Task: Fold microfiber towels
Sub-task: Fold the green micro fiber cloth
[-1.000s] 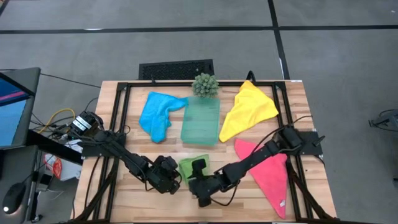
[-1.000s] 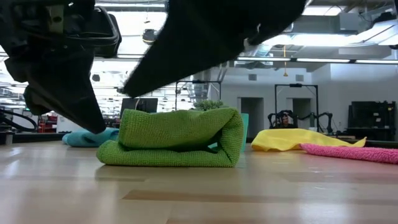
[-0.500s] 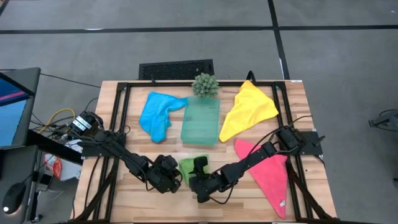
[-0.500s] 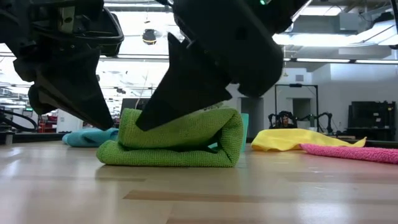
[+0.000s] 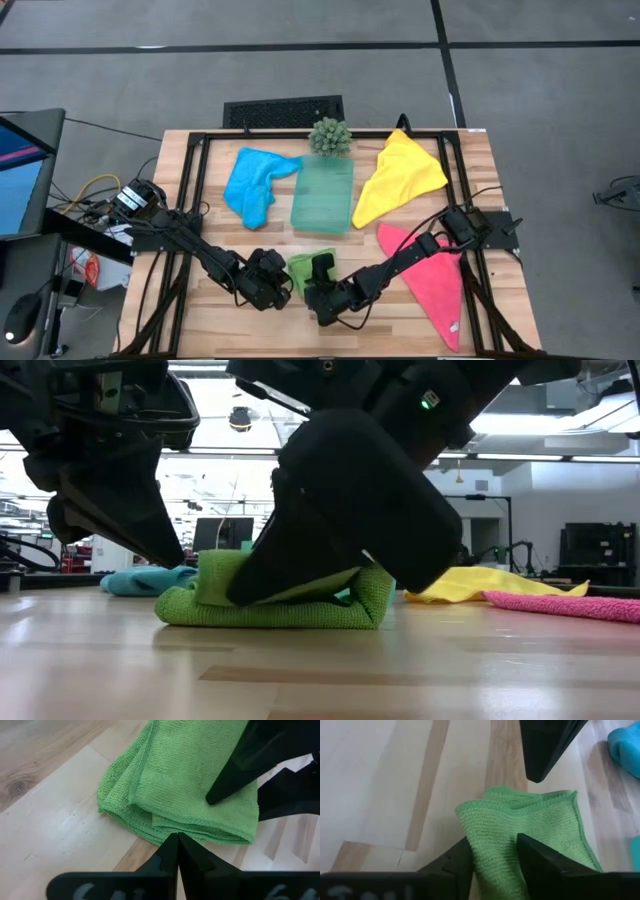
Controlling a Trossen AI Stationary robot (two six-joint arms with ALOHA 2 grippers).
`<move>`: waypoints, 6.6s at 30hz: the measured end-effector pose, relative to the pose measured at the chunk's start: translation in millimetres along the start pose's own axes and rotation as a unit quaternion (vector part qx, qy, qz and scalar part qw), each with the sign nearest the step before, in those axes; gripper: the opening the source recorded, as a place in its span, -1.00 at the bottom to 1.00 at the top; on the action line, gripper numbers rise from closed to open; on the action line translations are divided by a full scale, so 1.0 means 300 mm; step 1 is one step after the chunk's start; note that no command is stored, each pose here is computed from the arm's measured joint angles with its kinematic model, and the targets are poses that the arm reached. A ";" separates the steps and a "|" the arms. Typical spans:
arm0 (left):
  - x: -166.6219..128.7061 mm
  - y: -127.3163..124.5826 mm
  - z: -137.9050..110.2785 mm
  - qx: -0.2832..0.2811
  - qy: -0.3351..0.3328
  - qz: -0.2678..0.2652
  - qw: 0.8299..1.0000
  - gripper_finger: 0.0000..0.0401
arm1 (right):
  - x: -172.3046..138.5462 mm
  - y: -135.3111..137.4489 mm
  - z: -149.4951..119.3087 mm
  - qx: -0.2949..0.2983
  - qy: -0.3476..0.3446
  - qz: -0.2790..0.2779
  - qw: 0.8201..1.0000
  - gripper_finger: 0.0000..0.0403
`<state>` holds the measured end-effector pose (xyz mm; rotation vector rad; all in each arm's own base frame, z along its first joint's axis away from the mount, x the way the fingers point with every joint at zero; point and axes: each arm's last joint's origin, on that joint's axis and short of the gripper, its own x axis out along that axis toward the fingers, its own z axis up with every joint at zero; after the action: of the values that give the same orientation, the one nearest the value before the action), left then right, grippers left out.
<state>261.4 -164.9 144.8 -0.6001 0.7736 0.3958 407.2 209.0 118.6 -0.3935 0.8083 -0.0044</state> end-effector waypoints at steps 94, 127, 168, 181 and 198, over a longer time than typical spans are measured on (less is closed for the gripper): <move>0.012 0.072 0.060 0.035 0.000 0.036 0.999 -1.00 | 0.025 -0.153 0.117 0.189 -0.031 0.048 0.980 -0.65; -0.022 -0.013 0.042 0.041 -0.036 -0.066 0.996 -1.00 | -0.201 0.034 -0.001 0.228 -0.023 -0.048 0.972 -0.31; 0.061 -0.054 0.007 0.096 0.035 -0.024 0.994 -1.00 | -0.052 0.014 -0.054 0.296 -0.002 0.013 0.955 -0.44; 0.115 -0.013 0.019 0.084 0.041 0.024 0.995 -1.00 | -0.049 0.040 -0.076 0.294 0.003 -0.014 0.956 -0.44; -0.003 -0.101 0.129 0.084 -0.073 -0.005 0.994 -1.00 | -0.211 -0.087 0.009 0.306 -0.044 -0.104 0.945 -0.44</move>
<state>297.6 -163.7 178.0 -0.4121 0.6569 0.3576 369.0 195.3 173.7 0.1138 0.6338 -0.4249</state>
